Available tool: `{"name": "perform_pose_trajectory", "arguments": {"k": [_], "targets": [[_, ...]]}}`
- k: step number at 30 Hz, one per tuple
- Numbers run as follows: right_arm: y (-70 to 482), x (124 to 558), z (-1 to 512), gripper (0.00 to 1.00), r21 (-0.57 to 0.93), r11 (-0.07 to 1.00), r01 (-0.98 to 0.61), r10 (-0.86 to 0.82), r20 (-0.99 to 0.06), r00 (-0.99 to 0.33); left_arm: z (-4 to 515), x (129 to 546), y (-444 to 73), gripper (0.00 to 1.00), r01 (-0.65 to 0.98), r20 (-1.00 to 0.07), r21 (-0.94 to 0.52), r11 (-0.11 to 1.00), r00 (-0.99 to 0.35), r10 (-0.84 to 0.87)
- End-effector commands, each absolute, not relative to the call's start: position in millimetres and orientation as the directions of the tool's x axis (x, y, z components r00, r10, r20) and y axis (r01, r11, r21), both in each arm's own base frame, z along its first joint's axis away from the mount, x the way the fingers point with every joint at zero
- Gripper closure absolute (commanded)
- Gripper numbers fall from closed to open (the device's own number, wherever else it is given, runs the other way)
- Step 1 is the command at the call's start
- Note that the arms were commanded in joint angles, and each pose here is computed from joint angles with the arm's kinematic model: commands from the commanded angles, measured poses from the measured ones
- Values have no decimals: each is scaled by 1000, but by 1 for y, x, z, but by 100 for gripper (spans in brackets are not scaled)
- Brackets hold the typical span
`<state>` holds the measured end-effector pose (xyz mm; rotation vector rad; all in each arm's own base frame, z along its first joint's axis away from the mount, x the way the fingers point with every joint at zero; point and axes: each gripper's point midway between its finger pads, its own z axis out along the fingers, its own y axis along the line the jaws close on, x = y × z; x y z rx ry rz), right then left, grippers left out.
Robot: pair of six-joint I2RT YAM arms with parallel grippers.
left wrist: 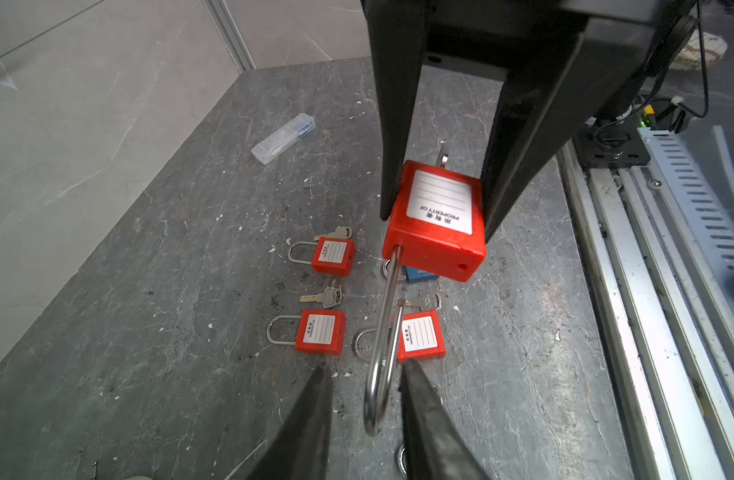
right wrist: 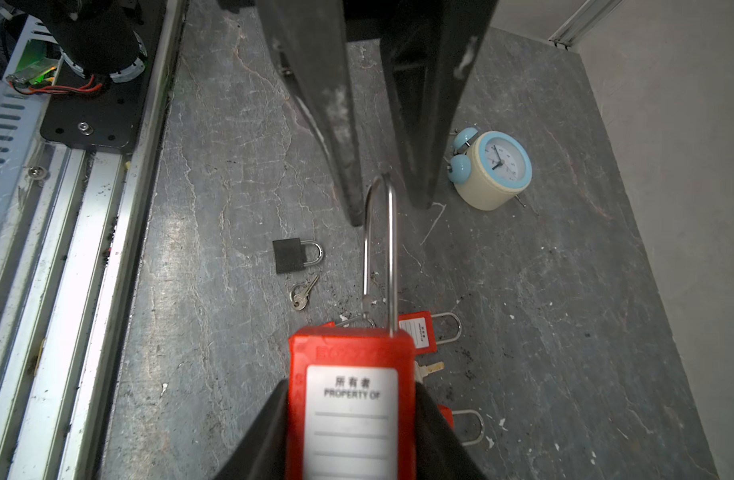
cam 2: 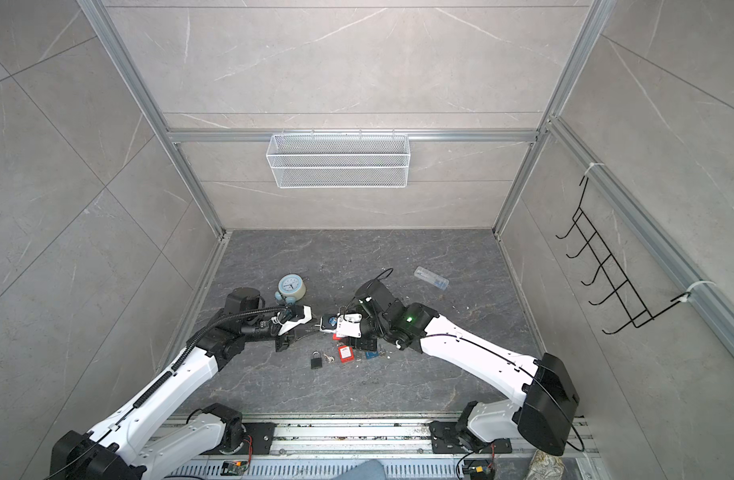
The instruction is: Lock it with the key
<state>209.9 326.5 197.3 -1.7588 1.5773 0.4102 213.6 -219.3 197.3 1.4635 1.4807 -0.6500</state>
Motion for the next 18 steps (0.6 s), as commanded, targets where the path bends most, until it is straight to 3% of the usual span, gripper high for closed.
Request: {"name": "perform_pose_trajectory", "arguments": {"k": [1,9,12,16,18], "targets": [[326,206,213,76,-328,-3,-945,-697,-677,237,211,213,-225,75,958,-879,259,125,180,442],[326,208,215,75,-347,-7,-938,-698,-670,253,213,205,-230,100,972,-890,223,80,169,422],[326,215,219,68,-375,29,-926,-697,-672,250,216,202,-233,100,979,-900,195,63,152,409],[320,222,220,33,-418,53,-907,-711,-653,259,219,202,-237,100,986,-914,157,51,125,387],[314,224,217,22,-422,63,-904,-734,-634,245,221,203,-238,100,988,-919,149,52,119,376]]}}
